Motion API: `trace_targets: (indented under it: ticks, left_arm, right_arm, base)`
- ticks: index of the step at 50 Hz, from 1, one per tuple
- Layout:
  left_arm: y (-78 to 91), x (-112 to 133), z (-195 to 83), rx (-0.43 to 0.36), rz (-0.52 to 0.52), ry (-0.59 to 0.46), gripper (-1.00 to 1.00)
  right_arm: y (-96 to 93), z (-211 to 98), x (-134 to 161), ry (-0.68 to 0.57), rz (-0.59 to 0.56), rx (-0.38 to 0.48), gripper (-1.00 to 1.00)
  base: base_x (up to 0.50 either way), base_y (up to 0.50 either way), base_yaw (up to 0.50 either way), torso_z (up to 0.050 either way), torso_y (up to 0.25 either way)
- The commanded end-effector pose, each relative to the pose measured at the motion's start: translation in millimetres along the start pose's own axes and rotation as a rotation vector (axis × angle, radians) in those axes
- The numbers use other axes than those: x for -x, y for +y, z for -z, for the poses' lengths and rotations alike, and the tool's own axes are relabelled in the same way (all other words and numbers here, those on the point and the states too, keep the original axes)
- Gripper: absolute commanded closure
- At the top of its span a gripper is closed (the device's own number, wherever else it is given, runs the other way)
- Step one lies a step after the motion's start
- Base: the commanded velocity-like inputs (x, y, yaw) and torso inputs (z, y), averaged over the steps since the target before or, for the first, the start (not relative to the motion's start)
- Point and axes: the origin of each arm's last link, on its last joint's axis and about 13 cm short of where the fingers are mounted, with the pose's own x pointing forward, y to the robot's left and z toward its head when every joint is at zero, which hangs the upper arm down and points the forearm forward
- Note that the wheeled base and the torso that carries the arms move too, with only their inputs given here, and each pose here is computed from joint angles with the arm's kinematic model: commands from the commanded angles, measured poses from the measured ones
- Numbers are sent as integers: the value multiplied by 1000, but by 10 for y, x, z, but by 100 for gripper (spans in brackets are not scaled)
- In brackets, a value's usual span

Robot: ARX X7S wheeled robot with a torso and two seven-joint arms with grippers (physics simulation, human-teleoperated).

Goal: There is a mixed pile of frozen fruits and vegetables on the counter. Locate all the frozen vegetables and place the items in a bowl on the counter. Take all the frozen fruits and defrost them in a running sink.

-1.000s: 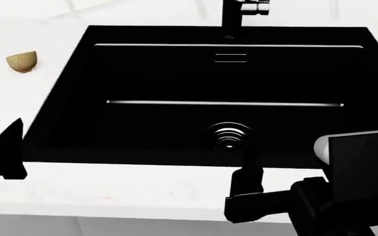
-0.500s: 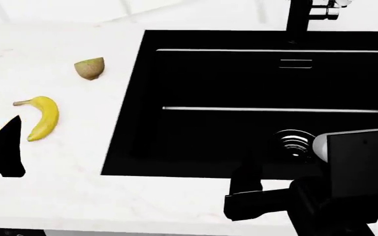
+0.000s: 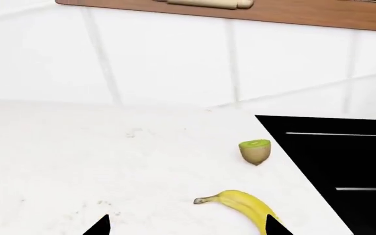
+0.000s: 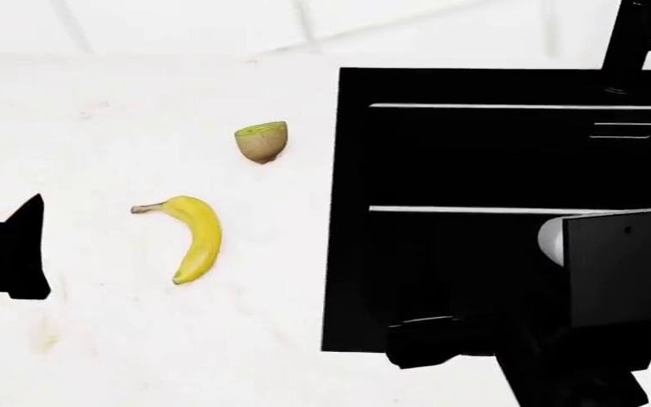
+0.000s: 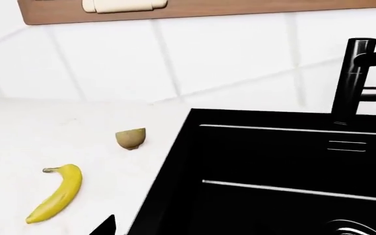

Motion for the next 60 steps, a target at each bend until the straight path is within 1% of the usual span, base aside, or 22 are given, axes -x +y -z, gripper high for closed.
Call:
trace_targets:
  ticks: [1, 5, 12, 20, 24, 29, 35, 43, 45, 46, 48, 50, 55, 59, 60]
  left_arm:
    - [-19, -10, 30, 1, 7, 5, -100]
    - [-41, -21, 11, 4, 10, 6, -100]
    - [-27, -25, 31, 4, 10, 9, -100]
    - [5, -15, 20, 7, 3, 6, -100]
    - [16, -37, 38, 9, 2, 8, -100]
    - [9, -62, 89, 21, -1, 22, -100]
    - [0, -76, 65, 6, -5, 21, -100]
    - [-11, -54, 41, 15, 0, 15, -100]
    - [-2, -39, 44, 4, 10, 12, -100]
    - [2, -35, 48, 5, 8, 9, -100]
    - [9, -40, 50, 8, 5, 8, -100]
    - [27, -59, 64, 18, -9, 16, -100]
    - [-3, -71, 83, 17, -4, 23, -100]
    - [-20, -73, 88, 16, 3, 27, -100]
    - [-18, -69, 87, 14, 3, 28, -100]
  right_arm:
    - [-29, 10, 25, -3, 16, 3, -100]
    - [-29, 30, 17, 2, 15, -1, -100]
    - [-40, 22, 40, 12, 27, -6, -100]
    - [-19, 37, 11, 26, 12, 9, -100]
    - [-7, 78, -38, 30, 4, 4, -100]
    - [-26, 106, -25, 35, 7, -19, -100]
    - [-31, 34, -23, 30, 9, -9, -100]
    - [-22, 6, -11, 36, 3, 5, -100]
    - [-20, -2, -22, 30, 4, -4, -100]
    - [-17, -3, -32, 27, 6, -21, -100]
    - [-15, -10, -38, 30, 7, -11, -100]
    - [-14, -27, -64, 34, 7, -24, -100]
    - [4, -46, -165, 72, 7, -39, -100]
    - [64, -145, -425, 130, -73, -44, -100]
    - [77, -165, -474, 127, -67, -32, -100]
  base:
    - [293, 48, 0, 0, 0]
    - [295, 3, 0, 0, 0]
    - [290, 1, 0, 0, 0]
    - [208, 1, 0, 0, 1]
    - [202, 1, 0, 0, 0]
    - [201, 1, 0, 0, 0]
    - [170, 1, 0, 0, 2]
    - [154, 1, 0, 0, 0]
    - [150, 1, 0, 0, 0]
    - [0, 0, 0, 0, 0]
    - [0, 0, 0, 0, 0]
    - [0, 0, 0, 0, 0]
    - [0, 0, 0, 0, 0]
    - [0, 0, 0, 0, 0]
    - [0, 0, 0, 0, 0]
